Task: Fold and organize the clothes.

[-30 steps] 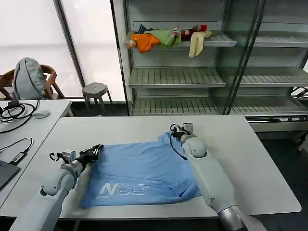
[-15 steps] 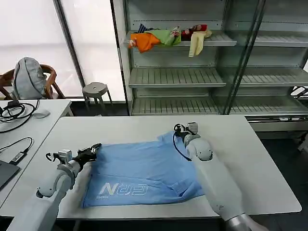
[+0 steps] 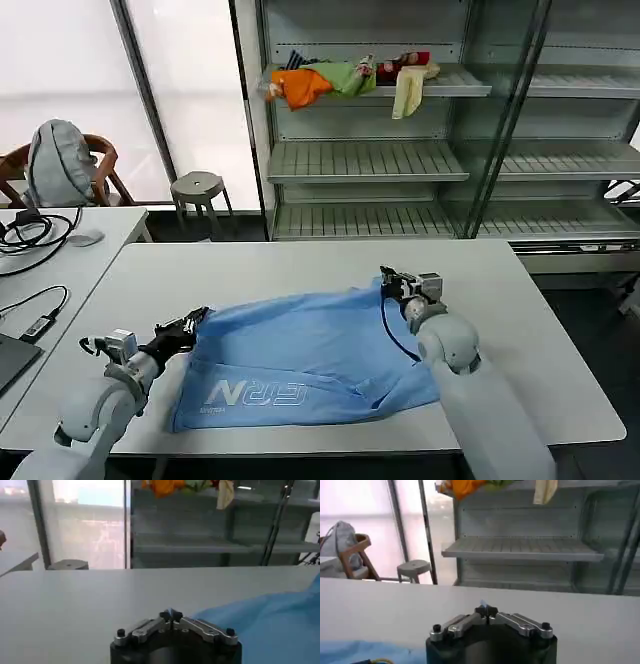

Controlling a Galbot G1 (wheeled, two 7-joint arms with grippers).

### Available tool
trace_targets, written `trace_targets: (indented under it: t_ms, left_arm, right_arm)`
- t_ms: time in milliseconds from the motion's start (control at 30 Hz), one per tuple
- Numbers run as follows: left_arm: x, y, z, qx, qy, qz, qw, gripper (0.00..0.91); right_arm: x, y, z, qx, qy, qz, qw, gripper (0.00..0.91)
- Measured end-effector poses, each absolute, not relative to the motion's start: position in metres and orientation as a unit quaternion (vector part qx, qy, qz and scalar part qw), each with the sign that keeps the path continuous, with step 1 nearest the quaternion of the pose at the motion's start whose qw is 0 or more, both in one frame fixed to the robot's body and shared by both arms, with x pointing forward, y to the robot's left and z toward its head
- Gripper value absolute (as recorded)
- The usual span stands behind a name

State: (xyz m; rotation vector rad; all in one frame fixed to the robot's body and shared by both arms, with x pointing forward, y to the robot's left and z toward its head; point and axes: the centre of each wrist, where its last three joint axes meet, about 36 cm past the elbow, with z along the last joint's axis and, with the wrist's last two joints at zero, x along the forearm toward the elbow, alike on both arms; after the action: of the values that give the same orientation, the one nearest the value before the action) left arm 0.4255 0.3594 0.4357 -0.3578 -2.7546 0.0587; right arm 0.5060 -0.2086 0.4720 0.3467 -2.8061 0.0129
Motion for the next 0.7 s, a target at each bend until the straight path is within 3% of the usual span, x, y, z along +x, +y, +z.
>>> trace_targets:
  t_ms: [700]
  left_arm:
    - [0.361, 0.346, 0.441, -0.137, -0.972, 0.034, 0.187, 0.03]
  right_arm:
    - [0.419, -0.239, 0.467, 0.12, -0.979, 0.007, 0.165, 0.0]
